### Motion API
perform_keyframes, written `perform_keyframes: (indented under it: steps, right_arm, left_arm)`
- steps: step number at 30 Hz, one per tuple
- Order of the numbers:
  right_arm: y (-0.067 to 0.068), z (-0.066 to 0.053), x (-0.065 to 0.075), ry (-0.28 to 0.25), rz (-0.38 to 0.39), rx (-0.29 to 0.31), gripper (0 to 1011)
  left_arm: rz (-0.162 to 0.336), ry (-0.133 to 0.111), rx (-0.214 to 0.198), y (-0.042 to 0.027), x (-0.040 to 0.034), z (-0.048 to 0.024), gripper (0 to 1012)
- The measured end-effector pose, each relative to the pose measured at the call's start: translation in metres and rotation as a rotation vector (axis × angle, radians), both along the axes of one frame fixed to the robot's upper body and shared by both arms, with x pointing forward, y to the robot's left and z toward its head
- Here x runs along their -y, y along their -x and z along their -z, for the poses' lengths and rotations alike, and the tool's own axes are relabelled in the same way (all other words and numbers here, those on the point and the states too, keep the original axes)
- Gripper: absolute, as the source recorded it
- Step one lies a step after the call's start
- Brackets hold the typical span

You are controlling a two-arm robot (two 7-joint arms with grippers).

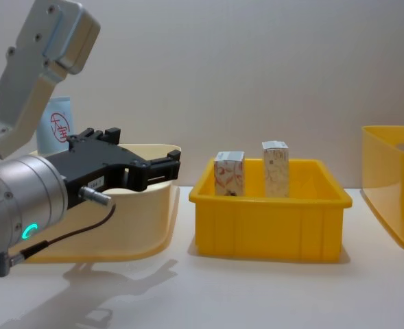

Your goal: Bimanual collaborative sorting of washing and personal care products

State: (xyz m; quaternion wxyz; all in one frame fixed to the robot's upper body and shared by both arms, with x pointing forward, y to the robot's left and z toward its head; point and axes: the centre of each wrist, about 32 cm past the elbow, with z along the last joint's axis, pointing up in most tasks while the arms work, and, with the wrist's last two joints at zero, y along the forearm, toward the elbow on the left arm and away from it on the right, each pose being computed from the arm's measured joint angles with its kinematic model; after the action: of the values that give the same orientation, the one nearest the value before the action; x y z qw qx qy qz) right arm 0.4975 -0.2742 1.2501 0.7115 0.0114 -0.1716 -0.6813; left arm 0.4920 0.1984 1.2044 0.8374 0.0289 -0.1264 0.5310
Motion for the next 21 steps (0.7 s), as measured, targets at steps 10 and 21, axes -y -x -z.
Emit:
perform_keyframes:
  steps: [10, 21]
  right_arm:
    - [-0.008, 0.011, 0.0, -0.042, 0.053, -0.139, 415]
    - [-0.021, 0.026, -0.006, -0.091, 0.072, -0.248, 415]
  left_arm:
    - [0.0, 0.0, 0.0, 0.0, 0.0, 0.0, 1003]
    - [0.0, 0.0, 0.0, 0.0, 0.0, 0.0, 1003]
